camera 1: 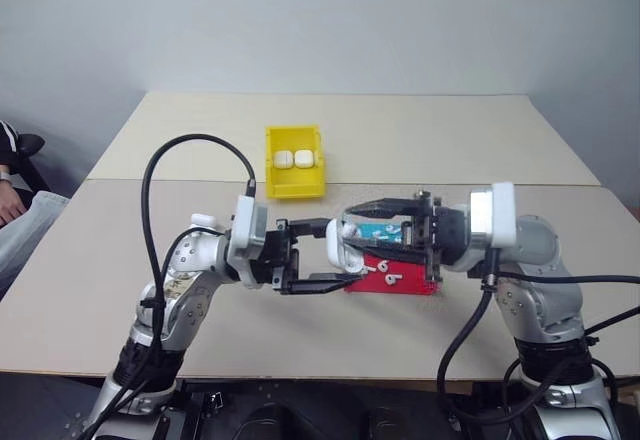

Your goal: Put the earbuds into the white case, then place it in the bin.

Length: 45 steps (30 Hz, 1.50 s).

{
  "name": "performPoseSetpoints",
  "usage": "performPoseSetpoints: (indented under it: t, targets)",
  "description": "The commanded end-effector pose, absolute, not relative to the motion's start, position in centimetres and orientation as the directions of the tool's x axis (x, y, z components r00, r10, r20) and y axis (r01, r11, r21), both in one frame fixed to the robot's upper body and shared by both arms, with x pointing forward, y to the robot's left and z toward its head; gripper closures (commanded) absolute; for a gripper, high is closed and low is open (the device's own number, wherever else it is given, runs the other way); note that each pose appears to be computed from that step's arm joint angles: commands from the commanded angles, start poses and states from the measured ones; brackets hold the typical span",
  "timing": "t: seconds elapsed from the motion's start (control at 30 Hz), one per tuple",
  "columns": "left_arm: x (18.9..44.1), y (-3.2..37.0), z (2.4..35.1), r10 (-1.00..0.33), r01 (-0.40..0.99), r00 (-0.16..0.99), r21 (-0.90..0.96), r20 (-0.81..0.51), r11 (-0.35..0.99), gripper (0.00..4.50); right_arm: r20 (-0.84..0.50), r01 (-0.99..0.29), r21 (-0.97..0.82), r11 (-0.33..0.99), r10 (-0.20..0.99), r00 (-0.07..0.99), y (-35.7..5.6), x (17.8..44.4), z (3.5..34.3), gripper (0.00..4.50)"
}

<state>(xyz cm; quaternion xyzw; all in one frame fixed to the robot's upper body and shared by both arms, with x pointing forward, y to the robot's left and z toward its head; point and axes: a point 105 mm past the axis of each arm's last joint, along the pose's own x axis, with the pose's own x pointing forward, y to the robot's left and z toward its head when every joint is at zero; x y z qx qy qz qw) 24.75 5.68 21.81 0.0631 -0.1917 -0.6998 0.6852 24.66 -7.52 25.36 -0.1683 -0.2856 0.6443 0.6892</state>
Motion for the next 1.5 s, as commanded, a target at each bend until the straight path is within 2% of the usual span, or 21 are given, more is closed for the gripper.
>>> performPoseSetpoints:
  t: [0.03,0.27,0.4,0.47,0.57,0.67,0.73,0.93,1.33,1.43,1.5]
  targets:
    - [24.4,5.6,22.9,-0.979,0.914,-0.076,0.405,0.191,0.008,1.71,0.139,-0.766,-0.637,0.082,0.99,-0.01,-7.2,24.3,25.0,1.57]
    - [24.9,6.2,22.0,-0.99,0.909,-0.031,0.415,0.14,0.031,1.71,0.096,-0.755,-0.655,0.026,0.994,-0.049,-8.2,23.6,25.1,1.57]
    - [25.1,8.1,20.0,-0.999,0.904,0.015,0.426,0.035,0.028,1.71,0.0,-0.778,-0.626,0.042,0.999,0.054,-10.0,25.4,26.0,1.57]
    - [24.8,9.4,18.7,-0.999,0.903,0.038,0.43,-0.029,0.022,1.71,-0.15,-0.78,-0.624,0.044,0.973,0.175,-11.3,27.7,25.9,1.57]
    - [24.1,10.4,17.9,-0.996,0.906,0.075,0.421,-0.053,0.046,1.71,-0.422,-0.753,-0.656,-0.051,0.852,0.31,-13.6,30.9,24.2,1.57]
    - [23.9,10.7,17.4,-0.993,0.903,0.104,0.424,-0.052,0.072,1.71,-0.616,-0.737,-0.654,-0.169,0.684,0.39,-15.2,33.9,22.4,1.57]
    - [23.8,10.8,16.9,-0.991,0.901,0.122,0.426,-0.057,0.086,1.71,-0.686,-0.734,-0.643,-0.219,0.592,0.423,-15.6,35.8,21.7,1.57]
    - [23.5,10.4,16.5,-0.987,0.898,0.158,0.42,-0.034,0.129,1.71,-0.813,-0.759,-0.548,-0.352,0.439,0.383,-15.2,38.4,20.7,1.57]
    - [22.9,10.4,15.6,-0.98,0.9,0.192,0.407,-0.057,0.153,1.71,-0.897,-0.827,-0.415,-0.379,0.322,0.303,-13.8,40.1,18.5,1.57]
    - [22.9,10.4,15.5,-0.979,0.9,0.197,0.407,-0.055,0.158,1.71,-0.901,-0.829,-0.407,-0.383,0.316,0.296,-13.4,40.2,18.0,2.17]
    - [23.0,10.4,15.5,-0.978,0.899,0.2,0.406,-0.052,0.162,1.71,-0.903,-0.833,-0.4,-0.382,0.321,0.286,-13.1,40.2,17.8,2.17]
